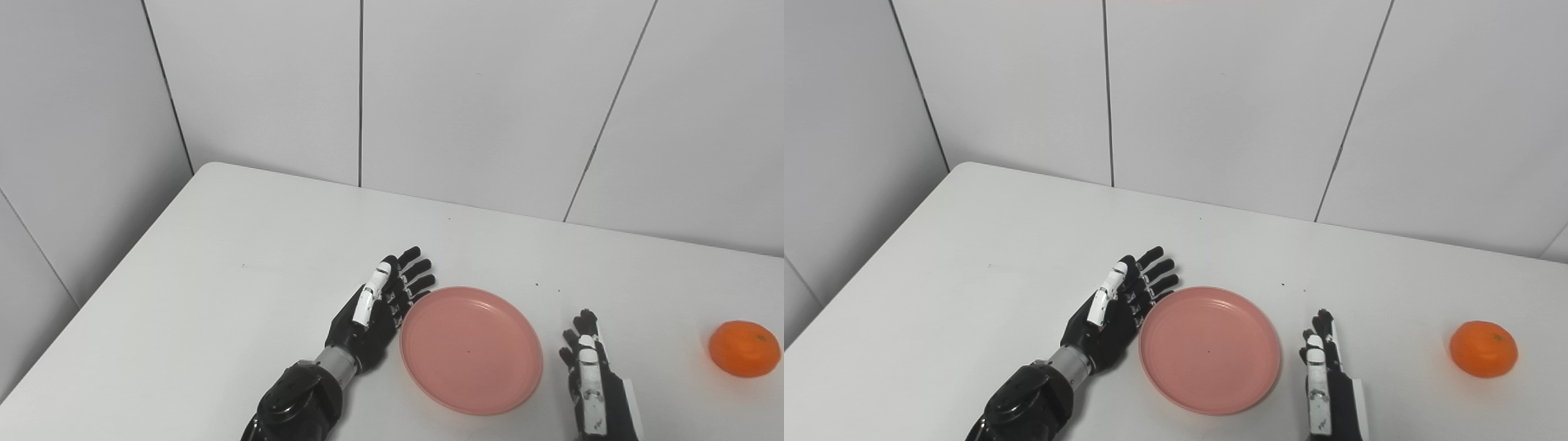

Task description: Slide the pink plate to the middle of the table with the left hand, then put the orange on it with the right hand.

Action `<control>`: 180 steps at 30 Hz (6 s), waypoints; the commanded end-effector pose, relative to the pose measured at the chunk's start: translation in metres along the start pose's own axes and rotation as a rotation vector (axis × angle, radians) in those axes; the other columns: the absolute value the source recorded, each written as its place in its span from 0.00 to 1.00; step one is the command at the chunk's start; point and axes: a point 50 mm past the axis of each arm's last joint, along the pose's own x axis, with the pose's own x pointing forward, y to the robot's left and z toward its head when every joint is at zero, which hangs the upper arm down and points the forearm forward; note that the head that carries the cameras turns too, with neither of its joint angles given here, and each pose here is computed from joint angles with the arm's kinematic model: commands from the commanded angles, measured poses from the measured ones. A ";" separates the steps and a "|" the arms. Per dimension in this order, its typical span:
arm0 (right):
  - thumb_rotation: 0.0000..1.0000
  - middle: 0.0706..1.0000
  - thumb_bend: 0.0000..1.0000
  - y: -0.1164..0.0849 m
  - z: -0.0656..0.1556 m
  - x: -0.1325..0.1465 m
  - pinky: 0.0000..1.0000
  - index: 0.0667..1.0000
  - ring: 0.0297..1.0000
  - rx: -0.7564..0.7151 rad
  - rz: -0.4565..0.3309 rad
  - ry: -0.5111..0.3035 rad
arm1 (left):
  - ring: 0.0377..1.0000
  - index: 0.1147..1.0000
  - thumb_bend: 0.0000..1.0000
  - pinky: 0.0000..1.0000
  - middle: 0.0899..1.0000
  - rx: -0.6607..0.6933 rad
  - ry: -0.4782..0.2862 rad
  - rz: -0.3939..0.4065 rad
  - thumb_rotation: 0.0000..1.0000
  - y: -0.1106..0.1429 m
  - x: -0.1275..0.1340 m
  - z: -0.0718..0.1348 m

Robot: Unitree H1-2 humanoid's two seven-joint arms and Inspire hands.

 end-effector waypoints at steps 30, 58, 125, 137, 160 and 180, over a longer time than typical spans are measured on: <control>1.00 0.96 0.21 0.003 0.041 0.020 0.94 0.96 0.95 -0.115 -0.055 -0.152 | 0.92 0.91 0.38 0.93 0.93 0.083 -0.018 0.071 1.00 0.013 -0.016 -0.004; 1.00 0.90 0.46 -0.062 0.122 0.033 0.86 0.89 0.90 -0.651 -0.275 -0.415 | 0.95 0.94 0.34 0.99 0.96 0.019 -0.021 0.061 1.00 0.055 -0.026 -0.015; 0.39 0.91 1.00 -0.171 0.104 0.071 0.78 0.92 0.88 -1.162 -0.538 0.023 | 0.99 0.99 0.34 1.00 1.00 -0.009 0.006 0.069 1.00 0.082 -0.033 0.000; 0.37 0.90 1.00 -0.181 0.095 0.082 0.76 0.91 0.87 -1.111 -0.514 0.064 | 0.98 0.99 0.33 1.00 1.00 -0.012 0.011 0.074 1.00 0.083 -0.035 0.005; 0.39 0.90 1.00 -0.190 0.086 0.107 0.75 0.90 0.85 -1.079 -0.456 0.147 | 0.98 0.98 0.31 1.00 0.99 -0.008 0.017 0.079 1.00 0.081 -0.036 0.012; 0.38 0.89 1.00 -0.193 0.083 0.104 0.74 0.90 0.85 -1.088 -0.423 0.205 | 0.98 0.98 0.29 1.00 0.99 -0.009 0.021 0.080 1.00 0.080 -0.035 0.016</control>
